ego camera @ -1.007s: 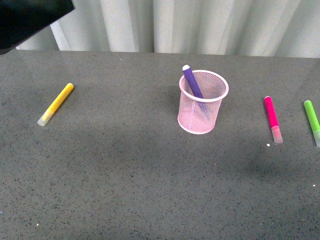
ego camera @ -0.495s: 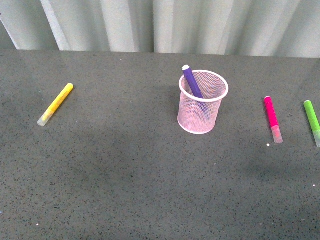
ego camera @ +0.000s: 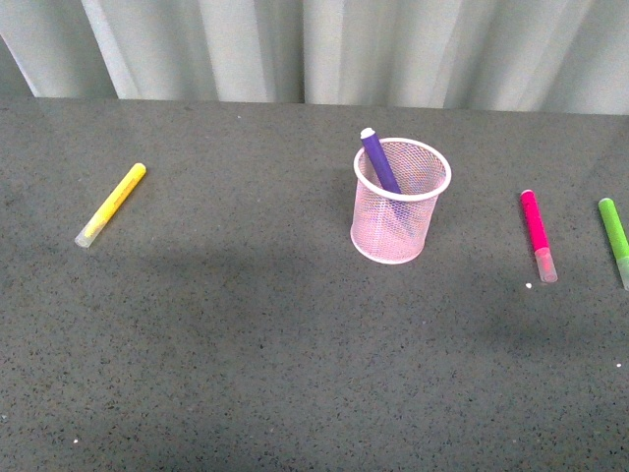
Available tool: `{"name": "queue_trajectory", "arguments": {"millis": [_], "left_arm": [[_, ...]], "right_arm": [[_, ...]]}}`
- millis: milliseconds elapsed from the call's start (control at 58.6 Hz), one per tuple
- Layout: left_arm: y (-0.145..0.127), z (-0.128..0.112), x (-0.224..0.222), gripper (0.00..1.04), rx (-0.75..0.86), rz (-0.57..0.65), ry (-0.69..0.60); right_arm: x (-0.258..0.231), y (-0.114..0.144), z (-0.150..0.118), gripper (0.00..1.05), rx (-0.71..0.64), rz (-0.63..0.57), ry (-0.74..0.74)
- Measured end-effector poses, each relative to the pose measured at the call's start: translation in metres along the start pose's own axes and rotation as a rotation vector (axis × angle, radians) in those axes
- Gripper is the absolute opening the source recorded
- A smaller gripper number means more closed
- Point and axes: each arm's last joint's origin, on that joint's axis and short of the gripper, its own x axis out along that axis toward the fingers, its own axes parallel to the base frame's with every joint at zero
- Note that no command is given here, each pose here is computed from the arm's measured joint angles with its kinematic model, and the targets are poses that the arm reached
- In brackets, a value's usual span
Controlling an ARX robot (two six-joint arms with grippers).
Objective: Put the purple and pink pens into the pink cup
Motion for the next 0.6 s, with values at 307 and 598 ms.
{"name": "queue_trajectory", "arguments": {"millis": [307,598], "left_arm": [[0.014,-0.007,-0.024,0.04,0.022,0.006,-0.002],[0.014,-0.003,-0.039,0.04,0.025,0.004,-0.012]], "right_arm": [[0.000,0.000,0.000,0.98,0.000,0.000,0.000],[0.000,0.000,0.000,0.98,0.000,0.000,0.000]]}}
